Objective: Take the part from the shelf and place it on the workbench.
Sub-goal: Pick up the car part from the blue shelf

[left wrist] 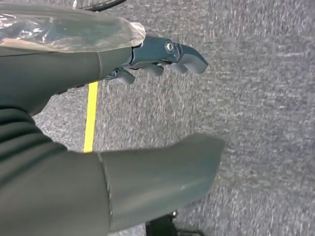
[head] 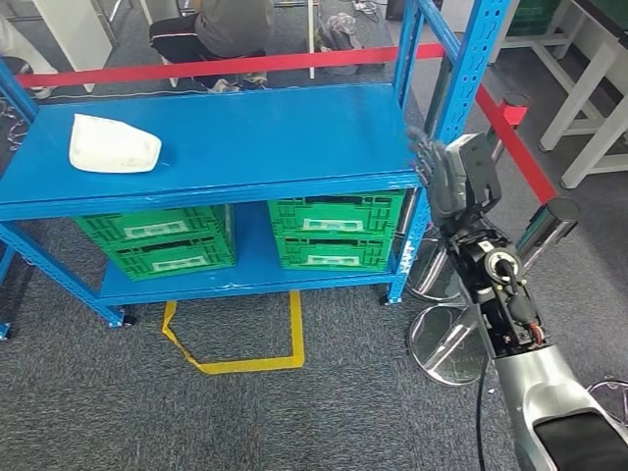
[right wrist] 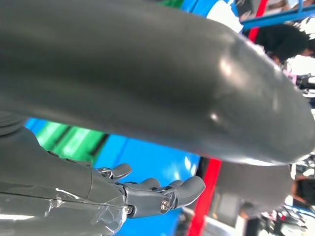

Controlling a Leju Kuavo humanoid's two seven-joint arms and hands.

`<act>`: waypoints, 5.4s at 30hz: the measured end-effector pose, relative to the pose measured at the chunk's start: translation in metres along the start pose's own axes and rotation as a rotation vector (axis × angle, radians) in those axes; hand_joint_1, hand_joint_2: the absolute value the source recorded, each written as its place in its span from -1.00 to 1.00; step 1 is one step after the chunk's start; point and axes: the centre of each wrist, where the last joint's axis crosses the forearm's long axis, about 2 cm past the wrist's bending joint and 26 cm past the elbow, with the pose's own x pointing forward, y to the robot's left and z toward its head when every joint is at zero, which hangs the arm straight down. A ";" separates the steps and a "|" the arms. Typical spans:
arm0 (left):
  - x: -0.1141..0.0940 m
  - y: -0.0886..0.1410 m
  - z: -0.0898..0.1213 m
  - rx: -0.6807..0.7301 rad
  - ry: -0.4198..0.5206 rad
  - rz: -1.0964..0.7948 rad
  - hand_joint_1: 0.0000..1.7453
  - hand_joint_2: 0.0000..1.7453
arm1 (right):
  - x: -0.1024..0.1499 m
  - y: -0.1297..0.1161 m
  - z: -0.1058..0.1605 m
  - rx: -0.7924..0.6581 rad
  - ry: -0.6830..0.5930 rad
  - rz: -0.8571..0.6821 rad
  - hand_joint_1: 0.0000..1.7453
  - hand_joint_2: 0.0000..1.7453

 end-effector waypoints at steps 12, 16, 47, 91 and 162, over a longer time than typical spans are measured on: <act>0.002 -0.003 -0.001 -0.016 0.002 0.002 -1.00 -1.00 | 0.036 -0.026 0.000 -0.029 -0.103 0.101 -1.00 -1.00; 0.002 -0.003 -0.001 -0.031 0.012 0.005 -1.00 -1.00 | 0.059 -0.030 -0.005 -0.008 -0.135 0.177 -1.00 -1.00; 0.009 -0.012 -0.002 -0.056 0.014 -0.001 -1.00 -1.00 | 0.045 -0.033 0.001 0.078 -0.144 -0.019 -1.00 -1.00; 0.011 -0.016 -0.003 -0.077 0.029 -0.002 -1.00 -1.00 | 0.039 -0.024 0.044 0.048 -0.116 -0.034 -1.00 -1.00; 0.008 -0.020 -0.001 -0.071 0.028 -0.005 -1.00 -1.00 | 0.038 -0.021 0.040 0.109 -0.129 -0.021 -1.00 -1.00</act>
